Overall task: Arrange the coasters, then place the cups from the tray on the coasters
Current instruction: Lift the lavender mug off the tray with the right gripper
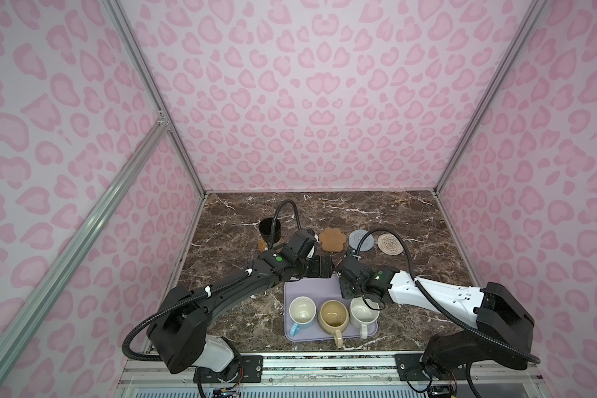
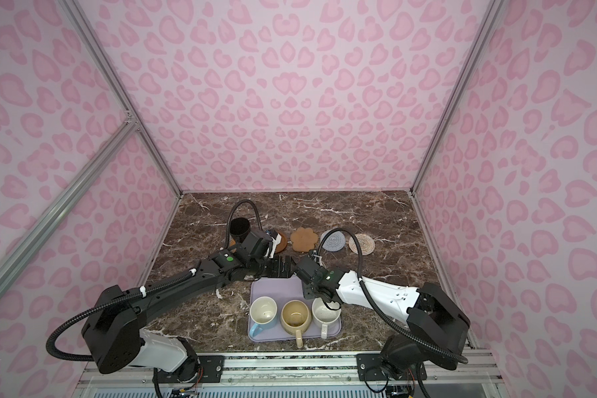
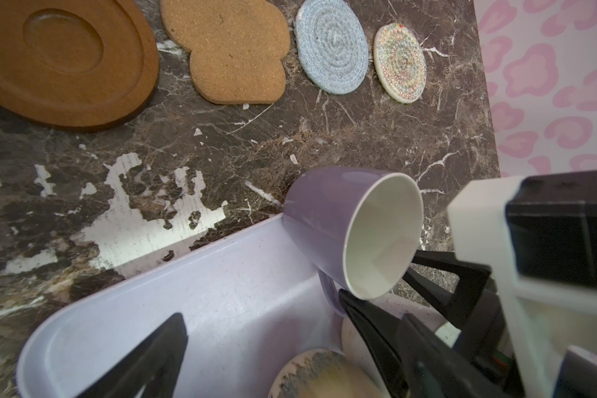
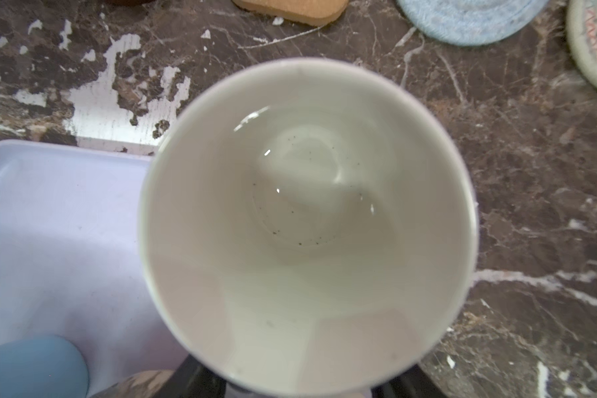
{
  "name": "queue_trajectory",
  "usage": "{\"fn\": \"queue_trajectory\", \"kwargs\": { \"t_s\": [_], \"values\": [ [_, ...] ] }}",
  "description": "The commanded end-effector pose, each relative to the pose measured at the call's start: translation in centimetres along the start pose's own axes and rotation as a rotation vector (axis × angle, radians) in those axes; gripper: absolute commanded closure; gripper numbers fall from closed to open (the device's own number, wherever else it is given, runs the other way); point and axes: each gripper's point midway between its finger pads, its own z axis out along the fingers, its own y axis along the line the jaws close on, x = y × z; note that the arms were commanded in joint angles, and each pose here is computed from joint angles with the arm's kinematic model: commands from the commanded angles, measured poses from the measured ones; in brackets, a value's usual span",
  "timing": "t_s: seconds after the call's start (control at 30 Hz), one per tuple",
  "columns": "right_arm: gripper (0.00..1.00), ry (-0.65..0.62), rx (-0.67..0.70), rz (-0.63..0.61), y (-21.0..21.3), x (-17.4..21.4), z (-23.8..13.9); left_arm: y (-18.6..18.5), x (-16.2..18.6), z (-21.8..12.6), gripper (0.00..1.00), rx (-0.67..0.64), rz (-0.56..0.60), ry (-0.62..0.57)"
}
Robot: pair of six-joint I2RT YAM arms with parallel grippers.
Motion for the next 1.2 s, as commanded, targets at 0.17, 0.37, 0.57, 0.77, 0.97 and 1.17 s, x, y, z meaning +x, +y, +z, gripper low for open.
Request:
{"fn": "queue_trajectory", "kwargs": {
  "t_s": [0.17,0.37,0.57,0.77,0.97,1.17],
  "values": [
    [0.51,-0.038,0.019,0.011,-0.3,-0.6,0.3,-0.5,-0.8,-0.2,0.03,0.010,0.009,-0.021],
    [0.63,-0.048,0.020,0.007,-0.2,-0.9,0.5,-0.4,-0.8,-0.2,0.03,0.003,0.011,-0.023],
    [0.80,-0.040,0.014,-0.008,0.0,-0.8,0.9,-0.3,-0.9,-0.4,0.03,-0.004,0.015,-0.028],
    [1.00,-0.058,0.014,-0.013,-0.1,-1.1,0.7,-0.2,-1.0,-0.4,0.03,-0.012,0.019,-0.030],
    [1.00,-0.109,-0.011,-0.027,0.0,-1.8,0.1,0.1,-1.3,-0.8,0.03,-0.027,0.008,-0.057],
    [1.00,-0.176,-0.052,-0.020,0.3,-3.0,-1.7,-0.3,-2.1,-1.9,0.03,-0.010,-0.027,-0.108]
  ]
}}
